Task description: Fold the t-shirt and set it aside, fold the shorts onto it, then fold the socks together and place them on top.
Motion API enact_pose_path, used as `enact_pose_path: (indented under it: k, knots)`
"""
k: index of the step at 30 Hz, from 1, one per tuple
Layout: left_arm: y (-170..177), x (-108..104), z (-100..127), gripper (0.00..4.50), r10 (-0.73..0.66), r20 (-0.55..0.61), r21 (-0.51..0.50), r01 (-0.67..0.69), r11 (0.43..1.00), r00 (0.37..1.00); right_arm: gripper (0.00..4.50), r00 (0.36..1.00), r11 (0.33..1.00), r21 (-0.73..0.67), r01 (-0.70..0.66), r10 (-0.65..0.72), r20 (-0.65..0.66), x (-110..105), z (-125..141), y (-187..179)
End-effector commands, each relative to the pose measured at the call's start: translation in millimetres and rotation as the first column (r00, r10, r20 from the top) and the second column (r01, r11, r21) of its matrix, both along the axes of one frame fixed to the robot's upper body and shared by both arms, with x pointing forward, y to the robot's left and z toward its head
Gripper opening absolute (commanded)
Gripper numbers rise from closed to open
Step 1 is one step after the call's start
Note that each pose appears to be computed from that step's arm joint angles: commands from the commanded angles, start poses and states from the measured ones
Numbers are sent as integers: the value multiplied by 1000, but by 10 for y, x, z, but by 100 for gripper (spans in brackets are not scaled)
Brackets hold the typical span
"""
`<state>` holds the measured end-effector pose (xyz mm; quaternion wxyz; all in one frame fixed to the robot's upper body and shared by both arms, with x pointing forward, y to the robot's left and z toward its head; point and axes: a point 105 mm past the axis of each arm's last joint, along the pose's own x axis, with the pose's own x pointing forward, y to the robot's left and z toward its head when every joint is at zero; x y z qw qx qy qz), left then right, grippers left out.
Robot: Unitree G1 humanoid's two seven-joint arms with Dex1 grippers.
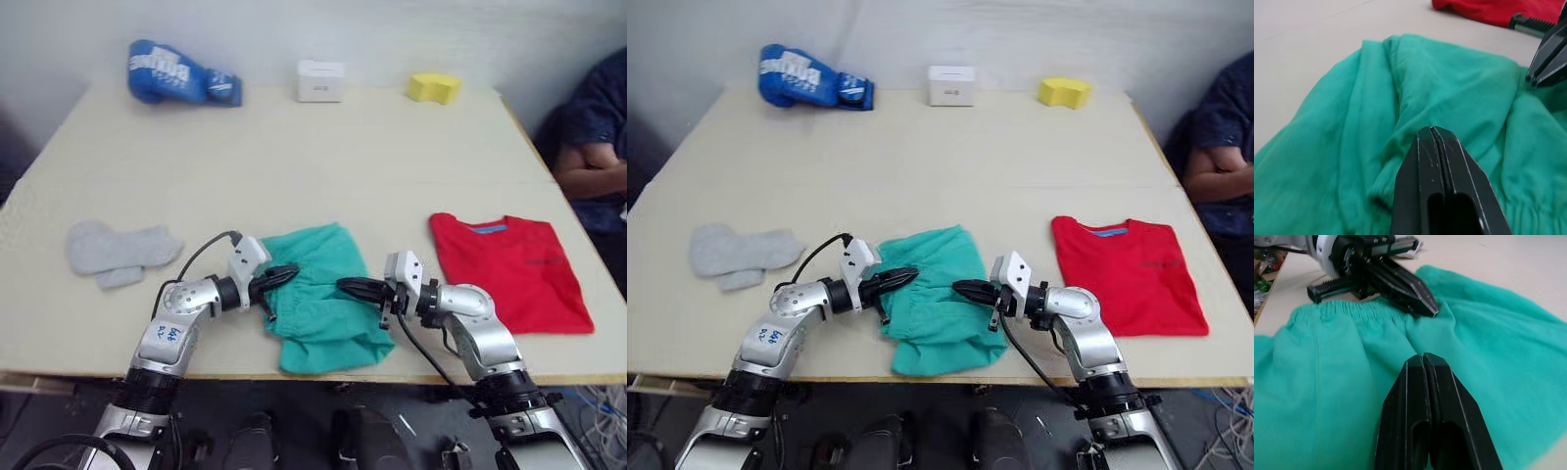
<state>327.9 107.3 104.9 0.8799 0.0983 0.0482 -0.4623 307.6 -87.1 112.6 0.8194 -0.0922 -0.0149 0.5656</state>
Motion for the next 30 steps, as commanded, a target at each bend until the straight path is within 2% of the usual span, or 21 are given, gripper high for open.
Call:
enact_pose_path:
  k: [1,2,5,8,10,13,16,17,19,23,26,30]
  knots:
    - [0,-24,3,0,-20,22,26,19,999,1000,5,997,999,42,28,-25,-70,-60,197,-140]
    - [12,-35,5,0,-23,25,29,22,999,999,5,990,998,60,30,-22,-141,-90,239,-201]
    - [46,-77,2,0,-41,35,29,40,999,999,68,949,998,56,30,-11,-314,-108,335,-376]
    - [47,-97,-3,0,-54,46,34,52,998,998,173,890,998,30,52,-33,-455,-35,363,-522]
    - [29,-106,11,0,-72,67,47,69,997,995,246,836,994,62,90,-42,-547,63,446,-606]
    - [13,-172,186,0,-107,104,-33,111,993,989,345,776,986,-19,164,-141,-614,260,379,-789]
    - [120,-209,187,0,-98,100,-11,99,995,990,449,719,976,-64,206,-196,-667,347,297,-893]
    - [200,-223,166,0,-86,104,29,84,996,991,449,700,972,-72,225,-212,-682,385,260,-912]
    - [308,-276,184,0,-78,111,46,73,996,991,449,657,965,-85,250,-233,-717,438,187,-907]
    - [299,-360,329,0,-102,134,-52,110,993,986,449,629,969,-79,234,-213,-748,465,114,-813]
    - [198,-419,386,0,-164,151,-79,178,981,975,449,556,977,-67,203,-171,-813,426,23,-670]
    - [50,-342,327,0,-167,146,-70,178,981,975,449,478,995,-1,99,-48,-877,270,36,-407]
